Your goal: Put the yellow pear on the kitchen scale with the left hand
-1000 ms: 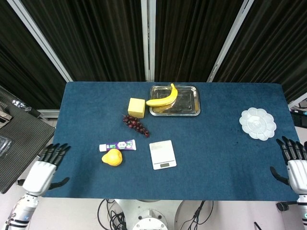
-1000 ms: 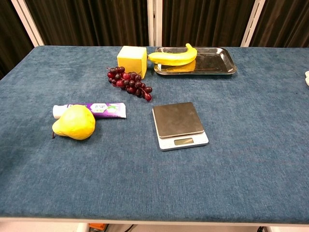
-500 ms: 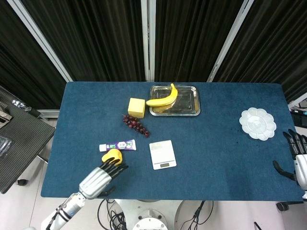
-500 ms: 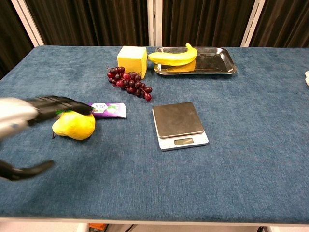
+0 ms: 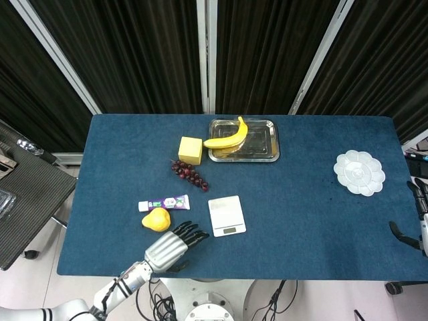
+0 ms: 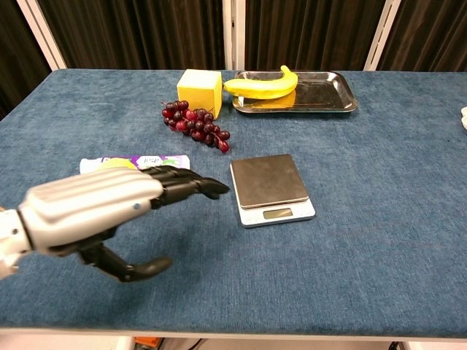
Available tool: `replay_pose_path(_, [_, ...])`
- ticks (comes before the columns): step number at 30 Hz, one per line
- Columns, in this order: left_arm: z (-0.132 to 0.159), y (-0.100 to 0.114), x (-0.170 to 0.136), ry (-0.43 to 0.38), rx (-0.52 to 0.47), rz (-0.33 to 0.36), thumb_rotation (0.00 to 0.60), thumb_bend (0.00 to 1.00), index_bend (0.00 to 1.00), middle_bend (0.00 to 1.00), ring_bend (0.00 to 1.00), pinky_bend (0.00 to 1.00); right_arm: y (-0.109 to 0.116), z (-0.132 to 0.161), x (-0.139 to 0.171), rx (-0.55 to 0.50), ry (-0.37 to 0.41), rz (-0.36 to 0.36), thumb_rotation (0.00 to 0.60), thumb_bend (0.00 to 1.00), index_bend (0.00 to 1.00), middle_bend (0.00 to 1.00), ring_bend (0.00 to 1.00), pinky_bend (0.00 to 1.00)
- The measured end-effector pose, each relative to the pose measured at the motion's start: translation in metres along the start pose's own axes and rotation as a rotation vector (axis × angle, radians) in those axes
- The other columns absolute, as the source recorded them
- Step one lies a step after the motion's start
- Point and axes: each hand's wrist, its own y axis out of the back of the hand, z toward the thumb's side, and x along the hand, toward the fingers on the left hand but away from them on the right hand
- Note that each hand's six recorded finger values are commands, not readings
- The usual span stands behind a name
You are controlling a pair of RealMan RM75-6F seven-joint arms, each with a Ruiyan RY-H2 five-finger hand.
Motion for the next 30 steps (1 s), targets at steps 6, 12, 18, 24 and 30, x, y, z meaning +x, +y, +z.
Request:
replay_pose_path(6, [0.001, -0.011, 0.015, -0.006, 0.058, -0.011, 0.6, 0.4, 0.05, 0.14, 0.0, 0.0, 0.002, -0.005, -0.002, -0.007, -0.015, -0.01, 0.6, 0.21, 0.0, 0.0, 0.0, 0.0])
replay_pose_path(12, [0.002, -0.013, 0.025, -0.021, 0.092, 0.02, 0.6, 0.4, 0.06, 0.14, 0.0, 0.0, 0.006, -0.01, -0.002, -0.01, -0.027, -0.024, 0.6, 0.22, 0.0, 0.0, 0.0, 0.0])
replay_pose_path(18, [0.006, -0.017, 0.035, -0.047, 0.091, 0.028, 0.6, 0.4, 0.05, 0.14, 0.0, 0.0, 0.008, -0.012, -0.002, -0.019, -0.031, -0.025, 0.6, 0.22, 0.0, 0.0, 0.0, 0.0])
replay_pose_path(24, [0.007, -0.022, 0.043, -0.058, 0.087, 0.023, 0.6, 0.4, 0.05, 0.14, 0.0, 0.0, 0.007, -0.014, -0.002, -0.019, -0.034, -0.023, 0.6, 0.22, 0.0, 0.0, 0.0, 0.0])
replay_pose_path(30, [0.003, -0.024, 0.046, -0.054, 0.086, 0.017, 0.6, 0.41, 0.05, 0.14, 0.0, 0.0, 0.004, -0.015, -0.002, -0.019, -0.037, -0.013, 0.6, 0.22, 0.0, 0.0, 0.0, 0.0])
